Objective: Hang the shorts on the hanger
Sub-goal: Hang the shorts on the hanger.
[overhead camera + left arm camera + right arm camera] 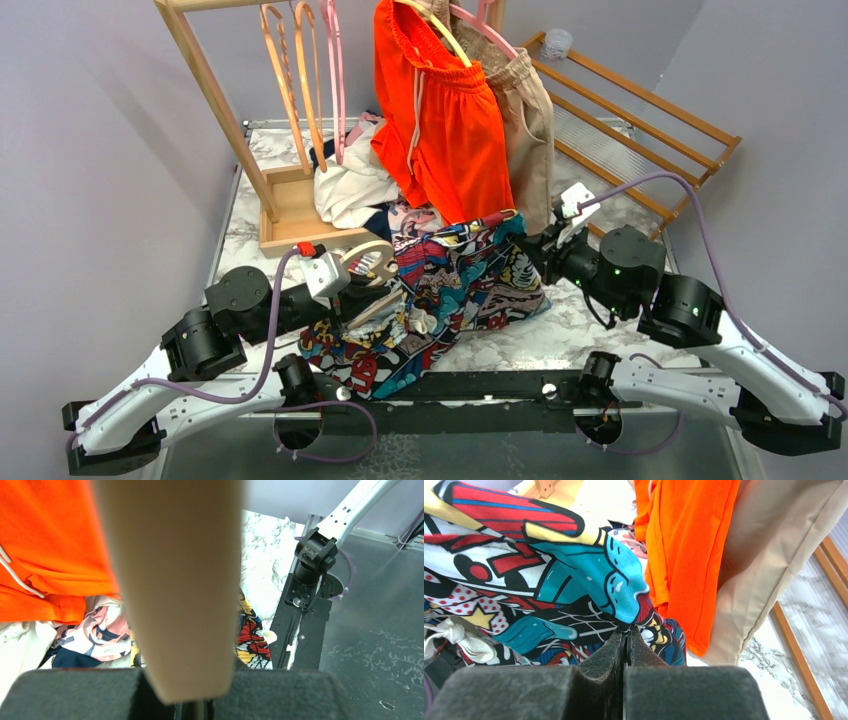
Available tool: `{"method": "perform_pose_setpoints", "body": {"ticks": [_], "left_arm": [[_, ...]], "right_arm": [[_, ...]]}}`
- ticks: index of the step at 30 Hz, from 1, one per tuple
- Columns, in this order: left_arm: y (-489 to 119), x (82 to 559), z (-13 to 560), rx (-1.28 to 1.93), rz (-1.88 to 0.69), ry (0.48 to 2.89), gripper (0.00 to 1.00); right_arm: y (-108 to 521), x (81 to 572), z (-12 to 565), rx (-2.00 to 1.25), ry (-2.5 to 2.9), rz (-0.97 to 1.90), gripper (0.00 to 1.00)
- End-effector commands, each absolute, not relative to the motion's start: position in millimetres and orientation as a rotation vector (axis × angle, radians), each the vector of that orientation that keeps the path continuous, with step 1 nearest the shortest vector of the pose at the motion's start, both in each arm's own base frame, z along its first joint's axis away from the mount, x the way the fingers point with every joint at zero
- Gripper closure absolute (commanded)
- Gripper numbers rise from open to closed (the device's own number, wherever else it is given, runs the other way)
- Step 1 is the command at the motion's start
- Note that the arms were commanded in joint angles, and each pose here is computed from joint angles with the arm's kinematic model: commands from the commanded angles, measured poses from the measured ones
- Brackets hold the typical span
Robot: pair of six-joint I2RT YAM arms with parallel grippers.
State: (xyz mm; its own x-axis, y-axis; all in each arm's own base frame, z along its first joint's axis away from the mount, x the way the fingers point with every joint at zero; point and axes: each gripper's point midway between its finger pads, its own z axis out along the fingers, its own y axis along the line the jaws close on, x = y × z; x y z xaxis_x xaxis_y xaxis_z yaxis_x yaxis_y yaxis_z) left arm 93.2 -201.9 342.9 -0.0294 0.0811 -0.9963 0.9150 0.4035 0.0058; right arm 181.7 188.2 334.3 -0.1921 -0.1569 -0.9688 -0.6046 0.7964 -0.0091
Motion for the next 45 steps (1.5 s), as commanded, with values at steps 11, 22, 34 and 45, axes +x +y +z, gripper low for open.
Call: {"method": "perform_pose_setpoints", "body": {"ticks": [11,22,34,45], "left_arm": [[-220,81,356,1.037,-0.944,1.383,1.00],[-220,81,359,1.043,-0.943,1.370,1.00],[-244,66,339,1.200,-1.035,1.387,1.00],[-276,53,345,1.366,-1.140,1.336,1.00]], "right_arm": [[149,183,402,-0.555,1.619,0.331,0.99],[145,189,392,-0.589,1.715,0.229,0.36],[227,93,453,-1.084,1.393,0.889,0.30],[285,60,421,-1.352,1.325,1.179,0.31]]}}
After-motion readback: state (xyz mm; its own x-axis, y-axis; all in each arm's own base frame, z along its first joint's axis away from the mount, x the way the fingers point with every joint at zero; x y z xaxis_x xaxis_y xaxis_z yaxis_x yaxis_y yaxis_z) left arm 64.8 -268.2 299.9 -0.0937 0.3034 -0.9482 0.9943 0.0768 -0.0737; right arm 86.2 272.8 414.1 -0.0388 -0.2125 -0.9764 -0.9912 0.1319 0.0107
